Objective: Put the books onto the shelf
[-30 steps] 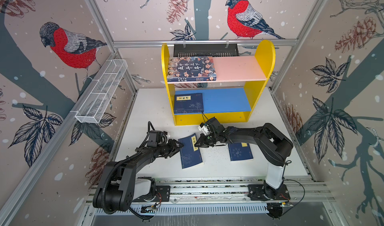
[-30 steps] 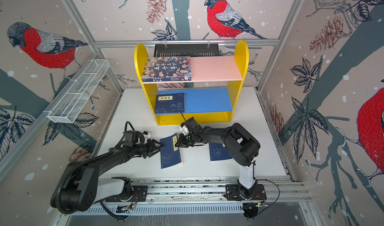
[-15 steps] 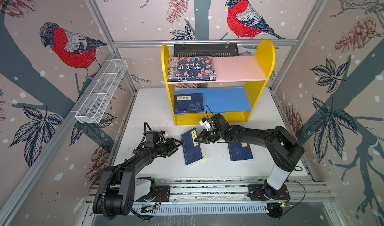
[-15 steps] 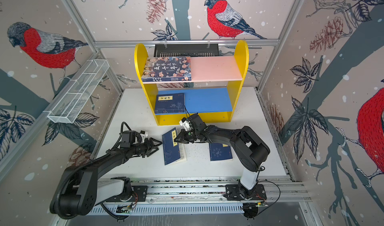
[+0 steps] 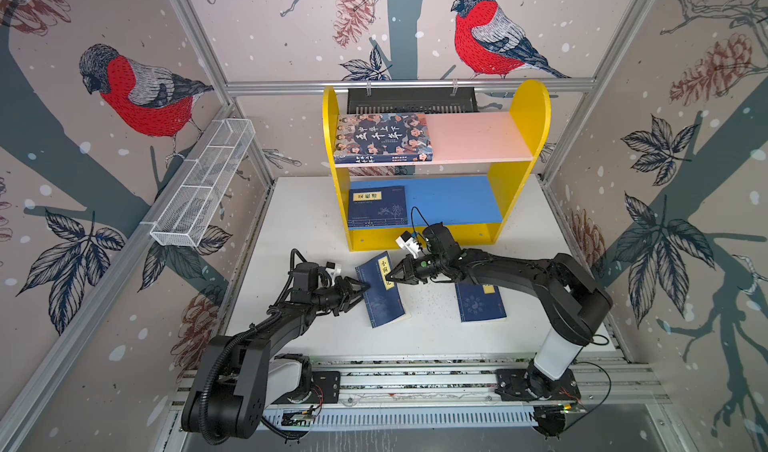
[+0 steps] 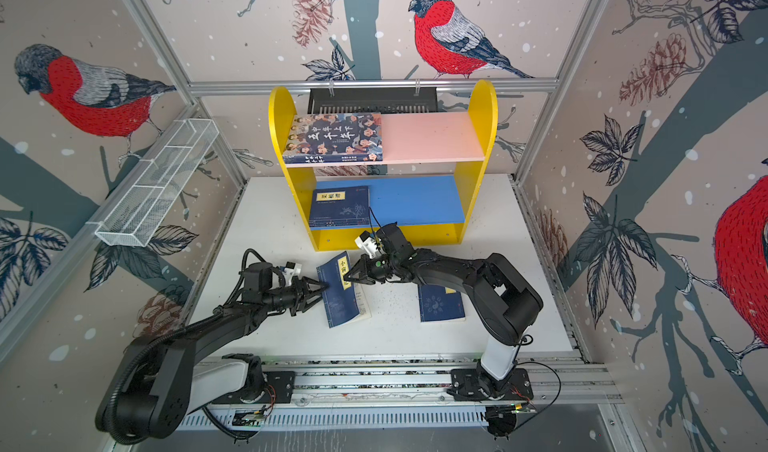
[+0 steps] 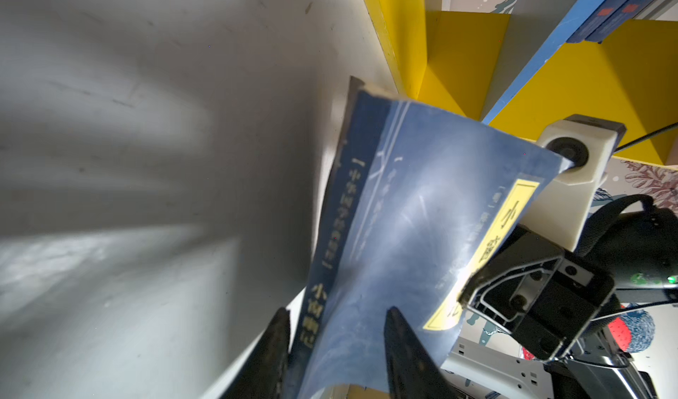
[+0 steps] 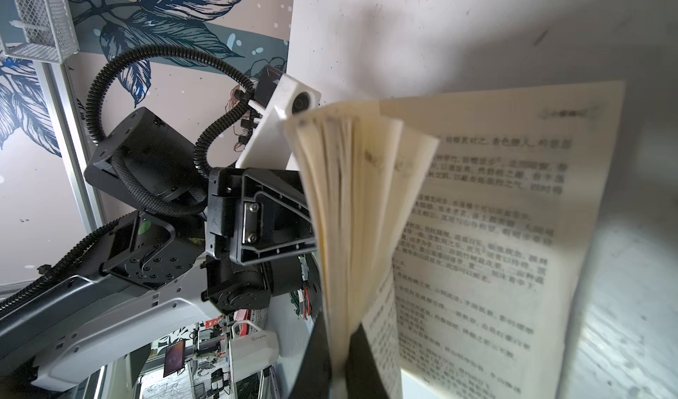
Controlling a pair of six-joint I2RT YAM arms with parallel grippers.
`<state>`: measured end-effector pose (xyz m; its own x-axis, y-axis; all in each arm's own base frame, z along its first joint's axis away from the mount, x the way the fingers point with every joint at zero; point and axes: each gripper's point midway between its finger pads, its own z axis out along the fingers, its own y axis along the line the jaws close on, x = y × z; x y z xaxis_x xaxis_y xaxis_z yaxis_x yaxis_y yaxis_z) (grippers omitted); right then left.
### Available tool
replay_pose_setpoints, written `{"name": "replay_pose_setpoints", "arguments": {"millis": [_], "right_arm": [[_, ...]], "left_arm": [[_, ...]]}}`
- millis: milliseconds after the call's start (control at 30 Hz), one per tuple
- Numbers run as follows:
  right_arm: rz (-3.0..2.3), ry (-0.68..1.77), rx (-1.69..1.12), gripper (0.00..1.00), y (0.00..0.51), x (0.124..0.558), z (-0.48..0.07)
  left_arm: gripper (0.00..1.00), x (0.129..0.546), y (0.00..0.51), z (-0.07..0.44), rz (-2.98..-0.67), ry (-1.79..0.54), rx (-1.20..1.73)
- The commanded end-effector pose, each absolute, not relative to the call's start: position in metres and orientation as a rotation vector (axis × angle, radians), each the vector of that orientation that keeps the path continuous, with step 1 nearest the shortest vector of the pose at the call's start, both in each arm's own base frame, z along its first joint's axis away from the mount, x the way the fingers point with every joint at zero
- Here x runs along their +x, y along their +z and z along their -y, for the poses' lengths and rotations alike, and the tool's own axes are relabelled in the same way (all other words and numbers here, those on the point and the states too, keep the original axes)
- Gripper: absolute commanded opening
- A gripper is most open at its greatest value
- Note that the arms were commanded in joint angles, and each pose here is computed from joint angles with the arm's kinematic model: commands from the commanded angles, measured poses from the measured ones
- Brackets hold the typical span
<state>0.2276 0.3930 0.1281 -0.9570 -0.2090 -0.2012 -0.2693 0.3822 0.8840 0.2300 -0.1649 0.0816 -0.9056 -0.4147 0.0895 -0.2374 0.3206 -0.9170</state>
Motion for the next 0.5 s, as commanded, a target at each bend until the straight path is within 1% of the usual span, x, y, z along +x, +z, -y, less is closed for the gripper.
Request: {"name": "replay_pose_setpoints", "arguments": {"millis": [0, 67, 167, 200, 267, 300, 367, 467], "right_arm": [[-2.535, 1.713, -0.468, 0.0, 0.131, 0.225, -0.396], [-2.524, 1.733, -0.459, 0.0, 0.132, 0.225, -0.395], [-2.501, 1.768, -0.439, 0.0, 0.137, 0.228, -0.392], [-2.495, 1.775, -0.435, 0.0, 0.138, 0.229, -0.391], [-2.488, 1.781, -0.437, 0.0, 0.141, 0.229, -0.39], [-2.486, 1.784, -0.44, 0.0, 0.142, 0.229, -0.39], [-2.491, 1.79, -0.447, 0.0, 0.142, 0.228, -0.391], [-2.5, 1.782, -0.45, 0.0, 0.139, 0.227, -0.391]], "left_arm": [[0.37, 0.232, 0.11, 0.175, -2.331, -1.762, -0.468], [0.39, 0.232, 0.111, 0.175, -2.332, -1.764, -0.462], [0.52, 0.232, 0.109, 0.175, -2.342, -1.747, -0.458], [0.54, 0.231, 0.107, 0.174, -2.351, -1.734, -0.458], [0.56, 0.231, 0.103, 0.173, -2.368, -1.705, -0.456], [0.55, 0.231, 0.103, 0.172, -2.37, -1.701, -0.455], [0.5, 0.231, 0.104, 0.173, -2.363, -1.715, -0.461], [0.35, 0.232, 0.109, 0.174, -2.346, -1.737, -0.454]]}}
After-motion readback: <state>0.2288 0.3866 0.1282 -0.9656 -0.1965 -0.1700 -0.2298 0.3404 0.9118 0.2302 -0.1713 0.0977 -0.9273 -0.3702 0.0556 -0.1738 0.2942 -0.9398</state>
